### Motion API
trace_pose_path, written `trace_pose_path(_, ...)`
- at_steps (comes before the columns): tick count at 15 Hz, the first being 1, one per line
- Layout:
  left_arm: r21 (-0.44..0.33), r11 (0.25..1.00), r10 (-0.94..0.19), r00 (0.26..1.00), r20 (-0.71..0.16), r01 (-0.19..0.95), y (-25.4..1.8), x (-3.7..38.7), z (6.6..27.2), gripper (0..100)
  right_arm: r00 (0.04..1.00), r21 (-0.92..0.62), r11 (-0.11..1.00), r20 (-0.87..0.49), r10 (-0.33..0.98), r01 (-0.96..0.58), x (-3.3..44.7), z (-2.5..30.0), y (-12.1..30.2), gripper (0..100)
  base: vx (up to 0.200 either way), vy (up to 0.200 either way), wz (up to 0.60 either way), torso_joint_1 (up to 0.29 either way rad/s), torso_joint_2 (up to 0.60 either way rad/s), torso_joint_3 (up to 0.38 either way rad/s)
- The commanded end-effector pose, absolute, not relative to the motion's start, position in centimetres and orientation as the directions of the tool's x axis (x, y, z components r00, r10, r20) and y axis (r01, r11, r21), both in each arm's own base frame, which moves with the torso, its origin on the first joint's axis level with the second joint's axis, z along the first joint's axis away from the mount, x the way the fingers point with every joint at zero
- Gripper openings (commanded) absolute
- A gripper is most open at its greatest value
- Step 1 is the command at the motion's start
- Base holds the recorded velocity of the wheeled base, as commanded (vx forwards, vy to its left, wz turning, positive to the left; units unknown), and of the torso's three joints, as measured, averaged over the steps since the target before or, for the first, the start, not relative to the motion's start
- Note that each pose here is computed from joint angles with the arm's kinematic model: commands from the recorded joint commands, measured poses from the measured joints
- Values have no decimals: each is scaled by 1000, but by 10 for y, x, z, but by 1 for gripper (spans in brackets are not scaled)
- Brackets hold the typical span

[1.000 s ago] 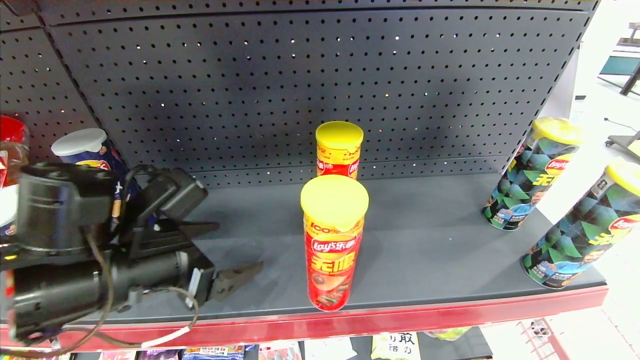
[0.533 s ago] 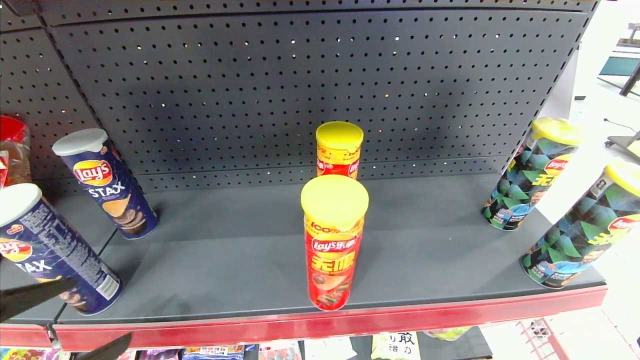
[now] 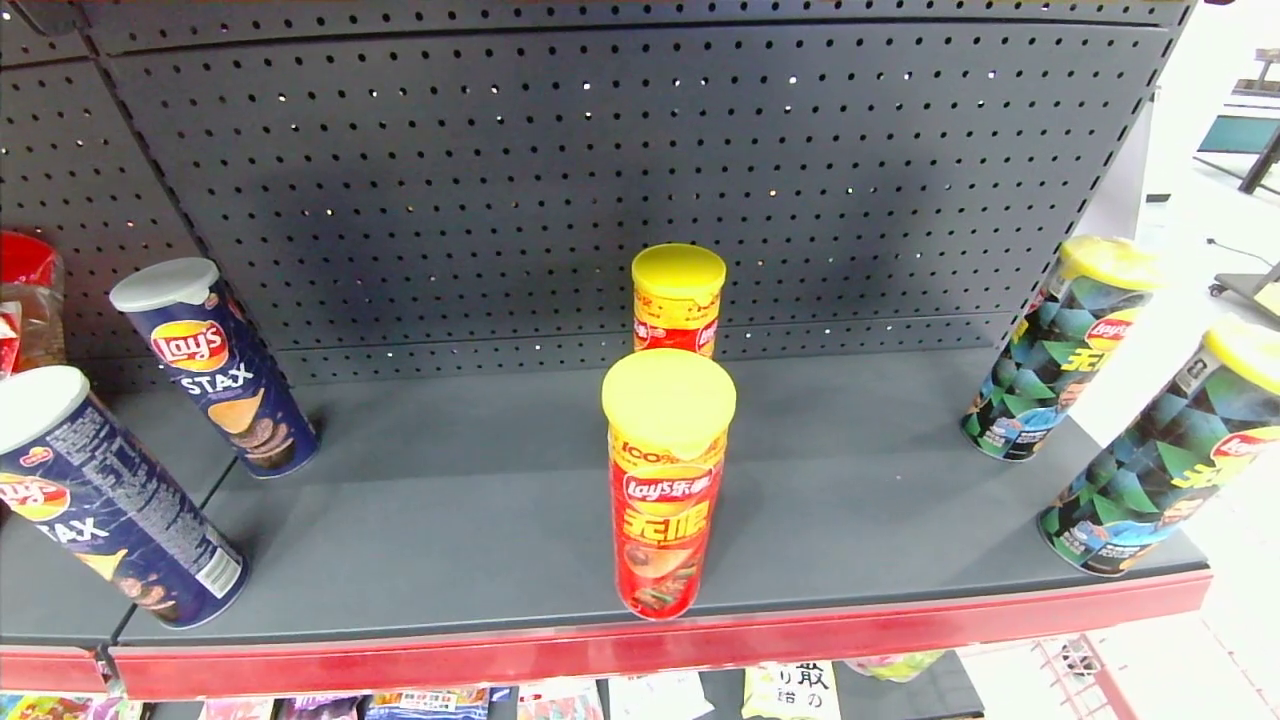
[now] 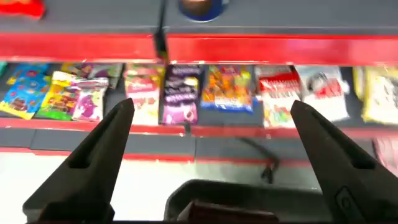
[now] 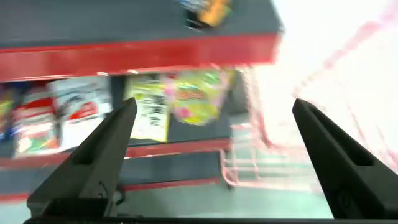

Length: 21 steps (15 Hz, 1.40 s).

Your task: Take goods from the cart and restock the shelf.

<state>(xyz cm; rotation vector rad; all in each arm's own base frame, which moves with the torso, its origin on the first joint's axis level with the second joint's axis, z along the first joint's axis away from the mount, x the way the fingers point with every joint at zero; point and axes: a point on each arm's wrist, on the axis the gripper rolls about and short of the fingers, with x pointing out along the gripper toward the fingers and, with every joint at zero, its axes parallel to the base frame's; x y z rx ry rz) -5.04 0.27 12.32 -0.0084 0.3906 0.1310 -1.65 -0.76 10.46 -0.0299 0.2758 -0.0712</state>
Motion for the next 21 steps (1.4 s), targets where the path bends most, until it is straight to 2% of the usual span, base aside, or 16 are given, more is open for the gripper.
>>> trace_pose_path(1, -16, 998, 48, 969, -241, -53, 1, -50, 92, 100, 942, -15, 975, -254, -218, 222, -26, 94, -4, 100, 0, 0, 0, 0, 0, 0)
trace_pose_path(2, -29, 1000, -11, 979, -203, 5, 0, -47, 92, 100, 973, 6, 993, -200, -113, 117, -30, 92, -3, 100, 0, 0, 0, 0, 0, 0)
trace_pose_path(3, -26, 1000, -8, 984, -175, 3, 0, -42, 90, 100, 992, -12, 998, -113, 55, -57, -35, 88, 1, 100, 0, 0, 0, 0, 0, 0)
trace_pose_path(4, -22, 1000, 12, 988, -156, -16, 0, -40, 89, 100, 989, -29, 992, -88, 116, -119, -34, 87, 3, 100, 0, 0, 0, 0, 0, 0)
trace_pose_path(6, -9, 992, 124, 982, -144, -127, 3, -39, 88, 100, 990, -37, 993, -79, 113, -116, -33, 88, 2, 100, 0, 0, 0, 0, 0, 0)
trace_pose_path(7, -22, 991, 130, 985, -114, -133, 3, -36, 88, 100, 992, -42, 994, -78, 95, -98, -33, 87, 2, 100, 0, 0, 0, 0, 0, 0)
trace_pose_path(9, -54, 996, 66, 998, -11, -66, 1, -27, 83, 100, 997, 51, 999, -75, 6, -2, -33, 88, 0, 100, 0, 0, 0, 0, 0, 0)
trace_pose_path(10, -14, 1000, 20, 1000, 9, -20, 0, -23, 76, 100, 999, -1, 1000, -44, 5, -5, -30, 86, 0, 100, 0, 0, 0, 0, 0, 0)
trace_pose_path(11, -6, 1000, 20, 1000, -3, -20, 0, -23, 75, 100, 1000, -49, 999, 26, 8, -6, -26, 87, 0, 100, 0, 0, 0, 0, 0, 0)
trace_pose_path(12, -6, 1000, 20, 1000, -5, -20, 0, -23, 75, 100, 998, -26, 999, 55, 32, -31, -23, 82, 1, 100, 0, 0, 0, 0, 0, 0)
trace_pose_path(14, -1, 1000, 17, 1000, -3, -17, 0, -23, 75, 100, 997, -23, 997, -24, 72, -73, -23, 75, 2, 100, 0, 0, 0, 0, 0, 0)
trace_pose_path(21, 2, 1000, 15, 1000, -5, -15, 0, -23, 75, 100, 998, 3, 998, 2, 69, -69, -23, 76, 2, 100, 0, 0, 0, 0, 0, 0)
